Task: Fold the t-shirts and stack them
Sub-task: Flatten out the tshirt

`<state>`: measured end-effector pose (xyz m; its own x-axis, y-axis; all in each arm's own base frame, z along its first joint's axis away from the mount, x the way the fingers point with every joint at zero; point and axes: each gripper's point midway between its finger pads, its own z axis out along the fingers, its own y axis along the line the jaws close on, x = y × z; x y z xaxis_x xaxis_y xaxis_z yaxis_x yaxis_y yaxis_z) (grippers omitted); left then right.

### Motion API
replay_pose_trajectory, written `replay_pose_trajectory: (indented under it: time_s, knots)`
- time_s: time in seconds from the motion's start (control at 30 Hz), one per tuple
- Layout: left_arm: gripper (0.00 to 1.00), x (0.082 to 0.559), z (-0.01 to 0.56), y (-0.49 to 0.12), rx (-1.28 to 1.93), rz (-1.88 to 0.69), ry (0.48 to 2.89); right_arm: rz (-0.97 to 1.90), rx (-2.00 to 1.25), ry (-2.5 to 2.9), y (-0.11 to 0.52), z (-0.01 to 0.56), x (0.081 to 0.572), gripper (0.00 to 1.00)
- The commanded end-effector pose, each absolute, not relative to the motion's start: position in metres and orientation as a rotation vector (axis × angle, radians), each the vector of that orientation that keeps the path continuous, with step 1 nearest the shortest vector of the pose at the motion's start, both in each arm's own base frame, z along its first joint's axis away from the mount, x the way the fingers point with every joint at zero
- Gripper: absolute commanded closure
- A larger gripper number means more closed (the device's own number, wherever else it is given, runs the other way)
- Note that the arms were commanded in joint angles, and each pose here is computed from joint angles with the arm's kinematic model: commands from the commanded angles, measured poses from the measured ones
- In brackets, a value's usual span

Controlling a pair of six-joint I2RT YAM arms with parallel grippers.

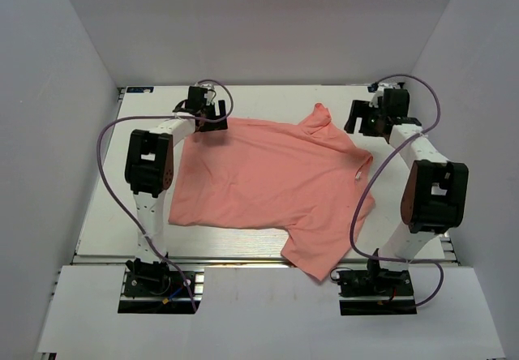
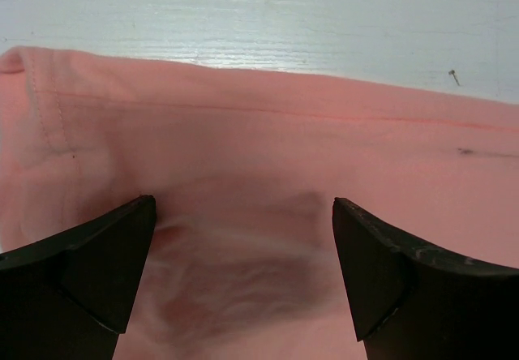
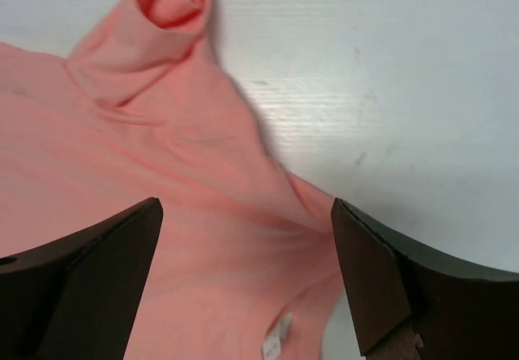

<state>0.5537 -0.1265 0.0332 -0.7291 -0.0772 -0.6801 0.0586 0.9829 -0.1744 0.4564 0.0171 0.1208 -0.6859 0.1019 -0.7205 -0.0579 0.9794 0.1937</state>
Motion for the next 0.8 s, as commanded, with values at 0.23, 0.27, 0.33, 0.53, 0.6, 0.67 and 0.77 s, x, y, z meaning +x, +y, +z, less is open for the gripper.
replay_pose_trajectory:
  time_s: [0.23, 0.27, 0.33, 0.53, 0.6, 0.67, 0.77]
  knots:
    - [0.00, 0.529, 0.075, -0.104, -0.007, -0.177, 2.302, 0.450, -0.202, 2.370, 0.099, 0.088, 0.478, 0.10]
    - [0.00, 0.529, 0.070, -0.106, -0.001, -0.189, 2.312, 0.457, -0.210, 2.351, 0.104, 0.096, 0.486, 0.10]
    - [0.00, 0.529, 0.065, -0.102, -0.012, -0.162, 2.324, 0.473, -0.192, 2.395, 0.110, 0.077, 0.487, 0.10]
    - [0.00, 0.539, 0.042, -0.099, 0.006, -0.086, 2.379, 0.365, -0.022, 2.429, 0.091, 0.055, 0.526, 0.10]
    - [0.00, 0.545, 0.027, -0.096, -0.033, -0.104, 2.418, 0.340, 0.004, 2.432, 0.087, 0.053, 0.541, 0.10]
    - [0.00, 0.549, 0.019, -0.091, -0.046, -0.093, 2.445, 0.324, 0.010, 2.503, 0.087, 0.020, 0.543, 0.10]
    - [0.00, 0.567, 0.013, -0.096, -0.015, -0.103, 2.434, 0.349, 0.002, 2.621, 0.088, -0.010, 0.542, 0.10]
